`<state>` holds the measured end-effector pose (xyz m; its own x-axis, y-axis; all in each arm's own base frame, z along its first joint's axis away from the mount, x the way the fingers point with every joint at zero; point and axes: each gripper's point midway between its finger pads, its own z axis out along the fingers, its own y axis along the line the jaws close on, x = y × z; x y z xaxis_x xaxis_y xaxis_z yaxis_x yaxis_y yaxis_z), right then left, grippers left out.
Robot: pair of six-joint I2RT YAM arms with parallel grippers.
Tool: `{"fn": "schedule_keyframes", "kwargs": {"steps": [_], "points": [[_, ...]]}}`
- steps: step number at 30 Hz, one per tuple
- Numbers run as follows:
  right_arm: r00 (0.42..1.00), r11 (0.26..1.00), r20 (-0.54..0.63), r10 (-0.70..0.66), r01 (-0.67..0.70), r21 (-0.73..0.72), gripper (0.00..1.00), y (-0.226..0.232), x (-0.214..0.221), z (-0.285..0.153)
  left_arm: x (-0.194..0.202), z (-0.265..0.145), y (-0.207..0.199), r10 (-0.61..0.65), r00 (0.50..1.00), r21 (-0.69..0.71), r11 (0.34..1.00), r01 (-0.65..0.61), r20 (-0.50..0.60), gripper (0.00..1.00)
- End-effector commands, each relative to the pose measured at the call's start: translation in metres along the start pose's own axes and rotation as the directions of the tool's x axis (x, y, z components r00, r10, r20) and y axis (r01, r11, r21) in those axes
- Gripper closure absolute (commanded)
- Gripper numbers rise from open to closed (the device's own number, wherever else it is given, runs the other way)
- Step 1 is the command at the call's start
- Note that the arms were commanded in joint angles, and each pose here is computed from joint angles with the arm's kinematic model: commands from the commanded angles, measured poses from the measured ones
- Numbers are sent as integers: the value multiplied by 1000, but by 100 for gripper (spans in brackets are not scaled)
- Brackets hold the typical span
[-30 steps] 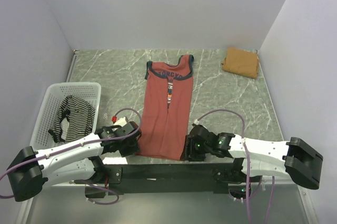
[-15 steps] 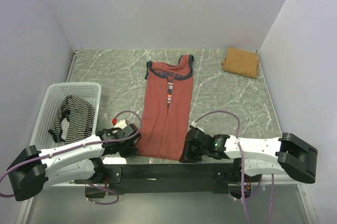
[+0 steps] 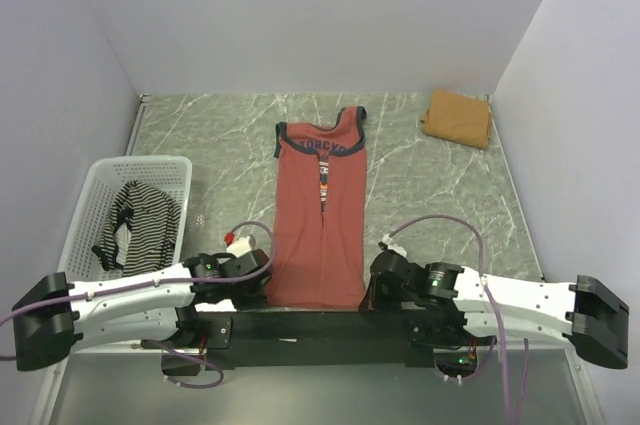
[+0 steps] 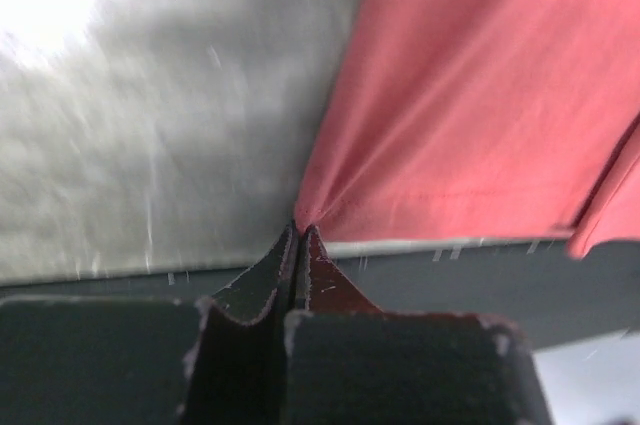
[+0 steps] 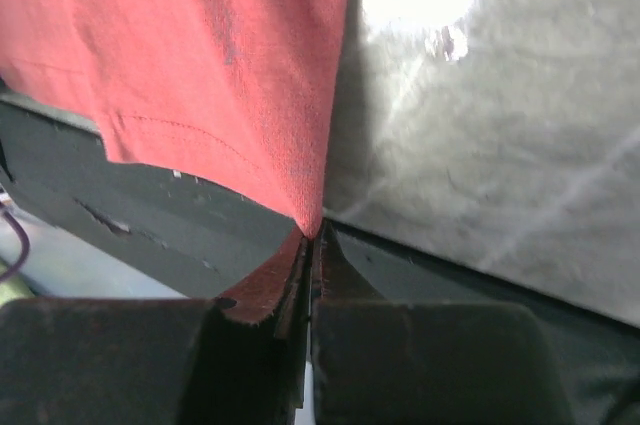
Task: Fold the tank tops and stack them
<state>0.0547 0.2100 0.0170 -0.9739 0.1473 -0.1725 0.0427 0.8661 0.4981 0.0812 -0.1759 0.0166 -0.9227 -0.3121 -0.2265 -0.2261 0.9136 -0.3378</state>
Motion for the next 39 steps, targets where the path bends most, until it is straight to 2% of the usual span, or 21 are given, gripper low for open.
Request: {"fn": "schedule_keyframes", "kwargs": {"steps": [1,5,15,22,25,30,31,33,34,35,36,37,38,39], "points": [[1000,999,10,-23,22,35,100,-9,2,-12,11,-16,-10,22,1000,8,1000,-21,-15,99],[997,999,61,-44,44,7,100,13,-12,-26,-4,-31,-30,23,999,38,999,-24,42,99],[976,995,191,-104,101,25,100,54,-66,-43,-81,-55,-90,-17,979,171,985,-19,203,99],[955,996,282,-92,91,18,100,65,-121,-48,-104,-46,-100,-19,972,178,984,-23,233,99],[942,995,323,-95,93,22,100,73,-152,-51,-130,-46,-110,-34,962,196,980,-20,270,99],[927,993,359,-114,113,24,100,90,-211,-49,-199,-49,-131,-92,927,236,972,4,363,100],[918,995,383,-100,93,36,100,86,-229,-51,-207,-36,-135,-78,932,227,974,-4,353,99],[918,995,383,-104,99,34,100,92,-259,-47,-246,-39,-145,-111,914,250,968,11,389,99],[912,996,400,-88,83,30,100,90,-279,-49,-260,-23,-147,-93,914,224,975,2,394,99],[907,996,412,-89,79,42,100,88,-294,-48,-289,-33,-158,-115,896,256,967,2,430,99],[913,997,399,-80,72,37,100,92,-312,-40,-300,-8,-159,-85,909,231,973,-13,408,99],[915,997,395,-77,67,39,100,86,-328,-37,-316,0,-158,-94,911,229,974,0,401,99],[918,997,390,-70,56,45,96,88,-349,-26,-341,-6,-175,-103,899,262,965,-14,425,90],[923,996,380,-59,30,81,86,79,-358,-20,-347,28,-170,-72,916,225,974,-20,396,76]]}}
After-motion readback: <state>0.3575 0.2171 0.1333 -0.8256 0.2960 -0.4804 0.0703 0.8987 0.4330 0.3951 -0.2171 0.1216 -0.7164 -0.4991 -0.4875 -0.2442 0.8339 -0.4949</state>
